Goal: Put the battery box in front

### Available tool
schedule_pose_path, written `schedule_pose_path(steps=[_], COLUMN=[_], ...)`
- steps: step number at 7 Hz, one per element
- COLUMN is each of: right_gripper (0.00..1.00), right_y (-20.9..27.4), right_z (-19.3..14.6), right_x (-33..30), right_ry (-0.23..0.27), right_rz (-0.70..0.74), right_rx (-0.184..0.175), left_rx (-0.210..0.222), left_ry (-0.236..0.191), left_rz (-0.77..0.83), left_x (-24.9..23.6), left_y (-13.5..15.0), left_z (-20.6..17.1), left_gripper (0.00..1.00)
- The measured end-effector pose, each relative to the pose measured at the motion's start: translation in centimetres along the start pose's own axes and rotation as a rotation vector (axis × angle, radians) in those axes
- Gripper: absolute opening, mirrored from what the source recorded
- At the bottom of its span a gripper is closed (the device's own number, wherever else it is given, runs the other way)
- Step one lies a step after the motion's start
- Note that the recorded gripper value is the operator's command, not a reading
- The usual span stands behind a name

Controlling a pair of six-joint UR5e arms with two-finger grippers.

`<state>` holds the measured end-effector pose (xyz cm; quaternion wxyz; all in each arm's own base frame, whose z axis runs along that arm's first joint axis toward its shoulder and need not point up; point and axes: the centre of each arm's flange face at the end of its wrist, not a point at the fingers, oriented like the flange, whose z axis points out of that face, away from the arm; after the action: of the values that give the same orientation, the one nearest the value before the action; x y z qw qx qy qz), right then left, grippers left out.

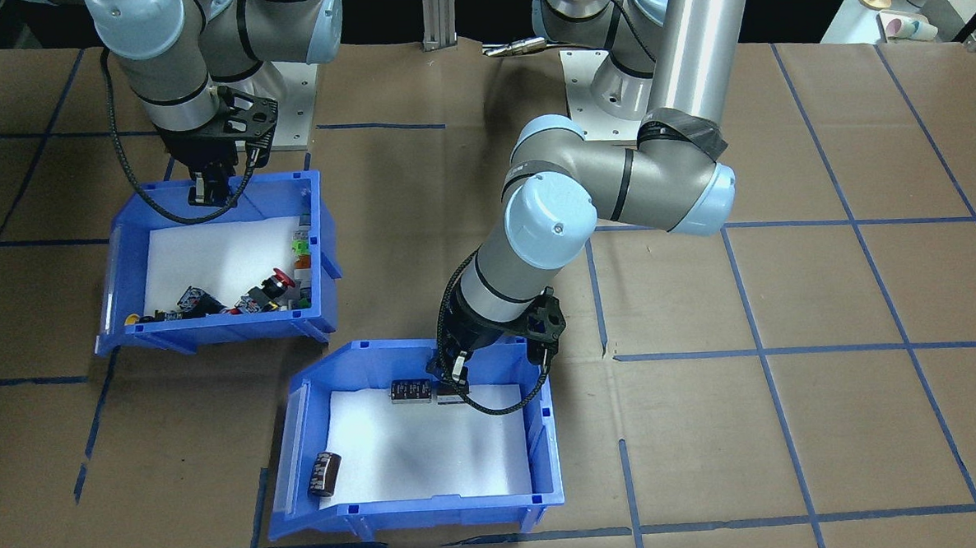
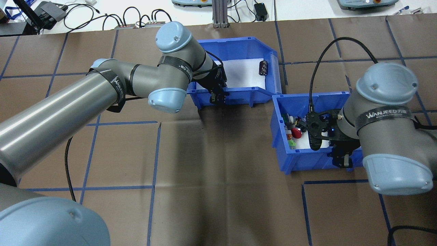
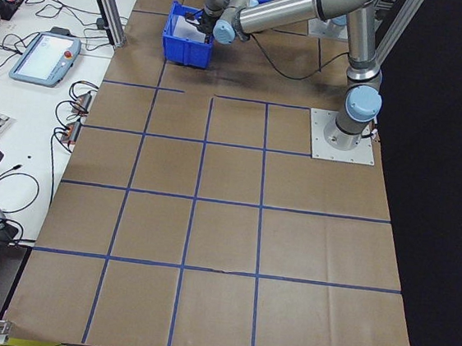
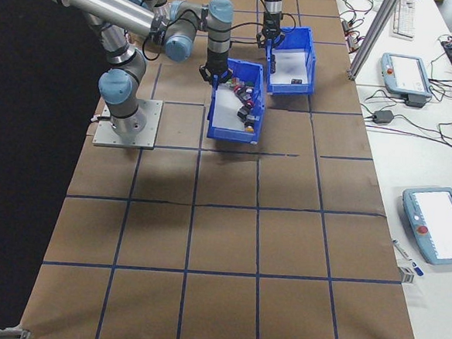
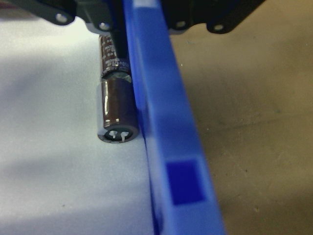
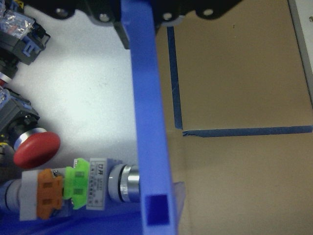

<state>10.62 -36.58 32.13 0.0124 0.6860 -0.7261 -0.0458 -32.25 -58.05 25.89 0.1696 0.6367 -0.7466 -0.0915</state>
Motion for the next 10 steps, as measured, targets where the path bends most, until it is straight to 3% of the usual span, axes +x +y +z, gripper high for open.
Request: schedule_pose_path(steps=[2, 4, 6, 8, 10], right_gripper=[0.00, 0.00, 0.00, 0.00, 0.00], right_y=[-4.2, -7.9, -11.8, -16.4, -19.6], right_z=[0.4, 0.4, 0.5, 0.2, 0.3], right_x=[-2.1, -4.2, -6.1, -6.4, -6.8], right_ry=[-0.005, 0.000, 0.010, 0.012, 0.026], right_rz=[0.030, 0.064, 0.094, 0.107, 0.087], right_rx=[-0.005, -0.009, -0.009, -0.002, 0.004], left_rx=[0.003, 0.005, 0.037, 0.146, 0.220], left_ry=[-0.006, -0.017, -0.102, -0.181, -0.304], left_rz=[-0.026, -0.025, 0.090, 0.349, 0.635], left_x=[-0.2, -1.3, -3.9, -7.9, -12.6], left_y=[-0.2, 0.1, -1.3, -2.8, -3.2], left_z=[-0.5, -4.8, -12.3, -19.9, -24.8], left_gripper=[1.00, 1.00, 1.00, 1.00, 1.00])
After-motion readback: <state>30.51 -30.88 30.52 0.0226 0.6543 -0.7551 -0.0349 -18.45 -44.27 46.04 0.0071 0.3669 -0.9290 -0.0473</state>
